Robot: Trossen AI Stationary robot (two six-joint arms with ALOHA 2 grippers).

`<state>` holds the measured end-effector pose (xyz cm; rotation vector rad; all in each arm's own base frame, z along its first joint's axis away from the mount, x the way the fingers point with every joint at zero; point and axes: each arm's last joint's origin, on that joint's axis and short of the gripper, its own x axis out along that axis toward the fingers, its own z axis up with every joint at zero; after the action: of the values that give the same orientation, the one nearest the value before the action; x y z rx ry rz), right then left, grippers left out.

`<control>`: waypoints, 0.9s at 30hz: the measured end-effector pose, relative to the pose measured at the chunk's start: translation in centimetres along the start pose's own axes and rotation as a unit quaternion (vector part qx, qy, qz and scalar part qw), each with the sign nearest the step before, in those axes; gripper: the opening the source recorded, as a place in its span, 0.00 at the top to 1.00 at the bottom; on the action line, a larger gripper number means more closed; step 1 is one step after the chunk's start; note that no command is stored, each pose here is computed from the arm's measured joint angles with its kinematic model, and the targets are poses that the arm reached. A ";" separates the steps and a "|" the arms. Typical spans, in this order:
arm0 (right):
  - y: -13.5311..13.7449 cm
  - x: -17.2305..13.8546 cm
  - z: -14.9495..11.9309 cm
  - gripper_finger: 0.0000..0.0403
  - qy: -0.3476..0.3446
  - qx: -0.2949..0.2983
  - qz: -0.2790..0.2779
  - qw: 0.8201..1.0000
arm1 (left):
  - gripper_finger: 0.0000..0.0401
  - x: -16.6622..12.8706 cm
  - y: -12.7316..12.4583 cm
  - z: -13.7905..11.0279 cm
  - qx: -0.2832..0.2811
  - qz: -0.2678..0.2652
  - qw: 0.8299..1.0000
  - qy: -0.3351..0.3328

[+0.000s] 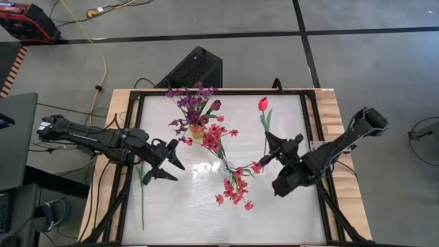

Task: Sort flowers into vase by color
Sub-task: Put the top pink flower into the transparent vase

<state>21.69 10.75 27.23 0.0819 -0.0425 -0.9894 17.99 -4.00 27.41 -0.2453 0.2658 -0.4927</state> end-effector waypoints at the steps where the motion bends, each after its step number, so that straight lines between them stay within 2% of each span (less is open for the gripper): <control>1: 0.0 0.0 -0.1 0.96 0.000 -0.013 0.000 1.000 | 0.46 0.0 0.0 0.1 0.001 0.004 1.000 -0.006; 4: -0.4 0.2 0.2 0.96 0.016 -0.065 0.003 0.998 | 0.46 0.0 0.0 0.4 0.006 0.014 1.000 -0.023; 8: -2.1 1.2 3.4 0.96 0.084 -0.085 0.023 0.993 | 0.46 -0.1 0.2 0.6 0.007 0.030 0.999 -0.033; 10: -3.2 2.0 4.3 0.96 0.139 -0.100 0.053 0.984 | 0.46 -0.1 0.3 0.6 0.007 0.036 0.999 -0.036; 13: -5.1 3.0 5.1 0.96 0.228 -0.105 0.116 0.961 | 0.46 -0.1 0.4 0.7 0.006 0.050 0.998 -0.039; 15: -6.4 3.5 5.2 0.96 0.248 -0.099 0.140 0.954 | 0.46 -0.2 0.5 0.7 0.007 0.057 0.997 -0.042; 17: -7.4 4.0 5.2 0.96 0.234 -0.089 0.157 0.955 | 0.46 -0.2 0.5 0.7 0.012 0.060 0.997 -0.045; 19: -8.1 4.4 5.0 0.96 0.206 -0.066 0.207 0.954 | 0.46 -0.2 0.5 0.9 0.017 0.061 0.997 -0.051; 23: -9.8 5.7 4.1 0.96 0.154 0.011 0.363 0.919 | 0.46 -0.2 0.5 1.1 0.026 0.067 0.996 -0.061; 25: -10.9 6.5 3.4 0.96 0.120 0.044 0.379 0.916 | 0.46 -0.2 0.6 1.1 0.026 0.067 0.995 -0.063; 27: -11.7 7.2 2.5 0.96 0.065 0.059 0.372 0.924 | 0.46 -0.2 0.5 1.1 0.026 0.068 0.995 -0.063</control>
<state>15.70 -1.80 28.70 0.2248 -0.0086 -0.2170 18.39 -3.24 28.33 -0.2050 0.1441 -0.3480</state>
